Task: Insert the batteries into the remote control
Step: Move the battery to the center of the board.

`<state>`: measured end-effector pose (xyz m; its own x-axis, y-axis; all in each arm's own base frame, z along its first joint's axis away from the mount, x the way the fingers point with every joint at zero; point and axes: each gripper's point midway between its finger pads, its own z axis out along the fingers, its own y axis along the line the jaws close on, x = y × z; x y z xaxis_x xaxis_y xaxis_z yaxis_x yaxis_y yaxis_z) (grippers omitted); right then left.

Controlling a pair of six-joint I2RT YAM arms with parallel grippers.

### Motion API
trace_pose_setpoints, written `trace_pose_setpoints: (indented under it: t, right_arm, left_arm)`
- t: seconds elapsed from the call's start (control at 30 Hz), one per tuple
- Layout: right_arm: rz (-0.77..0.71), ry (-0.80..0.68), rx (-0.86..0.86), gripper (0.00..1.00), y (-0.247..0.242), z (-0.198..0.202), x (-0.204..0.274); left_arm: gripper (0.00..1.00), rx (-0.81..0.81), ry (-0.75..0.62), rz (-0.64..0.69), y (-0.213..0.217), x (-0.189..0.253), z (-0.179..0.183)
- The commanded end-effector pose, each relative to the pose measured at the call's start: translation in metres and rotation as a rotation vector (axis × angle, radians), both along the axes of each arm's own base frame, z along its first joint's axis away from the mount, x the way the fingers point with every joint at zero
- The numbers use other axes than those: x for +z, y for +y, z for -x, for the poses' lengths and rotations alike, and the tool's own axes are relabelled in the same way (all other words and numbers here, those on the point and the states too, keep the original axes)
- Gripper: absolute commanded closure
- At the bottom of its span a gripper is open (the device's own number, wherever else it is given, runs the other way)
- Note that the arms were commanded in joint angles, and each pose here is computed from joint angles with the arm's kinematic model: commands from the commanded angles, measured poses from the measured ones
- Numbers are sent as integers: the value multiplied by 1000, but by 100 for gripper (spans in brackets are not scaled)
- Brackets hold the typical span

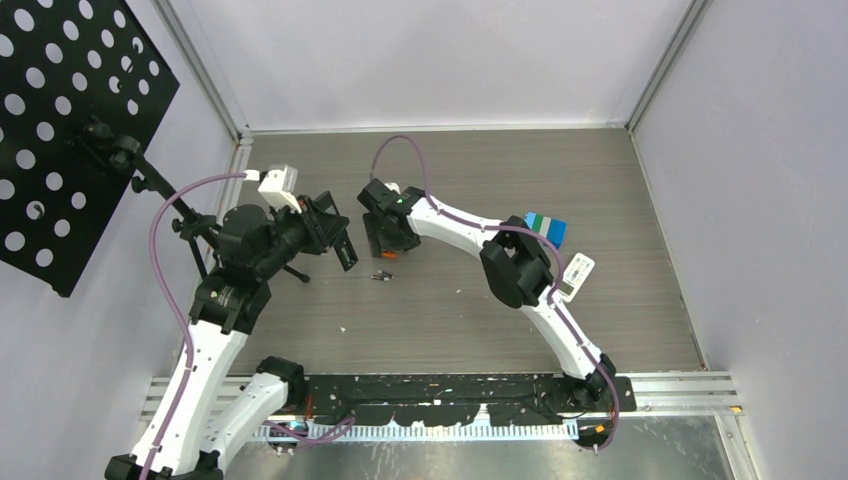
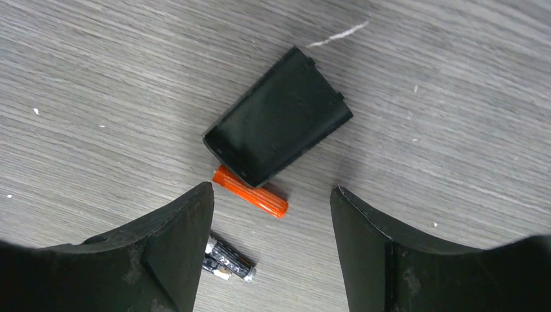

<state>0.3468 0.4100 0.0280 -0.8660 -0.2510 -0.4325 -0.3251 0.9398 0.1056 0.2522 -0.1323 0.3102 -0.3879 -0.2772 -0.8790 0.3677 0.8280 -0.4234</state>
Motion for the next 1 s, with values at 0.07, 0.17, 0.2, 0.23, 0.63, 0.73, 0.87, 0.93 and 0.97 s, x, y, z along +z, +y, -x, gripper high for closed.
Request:
trace_pose_setpoints:
  t: [0.07, 0.17, 0.2, 0.23, 0.63, 0.73, 0.87, 0.93, 0.97]
  right_arm:
    - [0, -2, 37, 31, 14, -2, 12]
    - [12, 3, 38, 40, 13, -1, 10]
    - [13, 3, 40, 44, 12, 0, 11]
    - [15, 6, 40, 48, 12, 0, 10]
    - [127, -5, 89, 79, -9, 4, 14]
    - [149, -22, 81, 83, -18, 5, 19]
    - [156, -18, 58, 84, -30, 12, 19]
    - [148, -12, 45, 83, -33, 17, 18]
    - [139, -7, 41, 80, -34, 19, 17]
  left_arm:
    - [100, -16, -63, 37, -4, 24, -3]
    - [100, -15, -66, 35, -4, 25, -3]
    - [100, -14, -67, 34, -4, 25, -3]
    - [100, -14, -66, 33, -4, 25, -2]
    - [100, -24, -63, 42, -6, 25, -2]
    - [100, -38, -61, 56, -9, 25, -1]
    - [100, -50, -55, 69, -12, 24, -2]
    - [100, -54, -52, 74, -13, 23, -2]
    - [100, -56, -50, 77, -14, 22, -3]
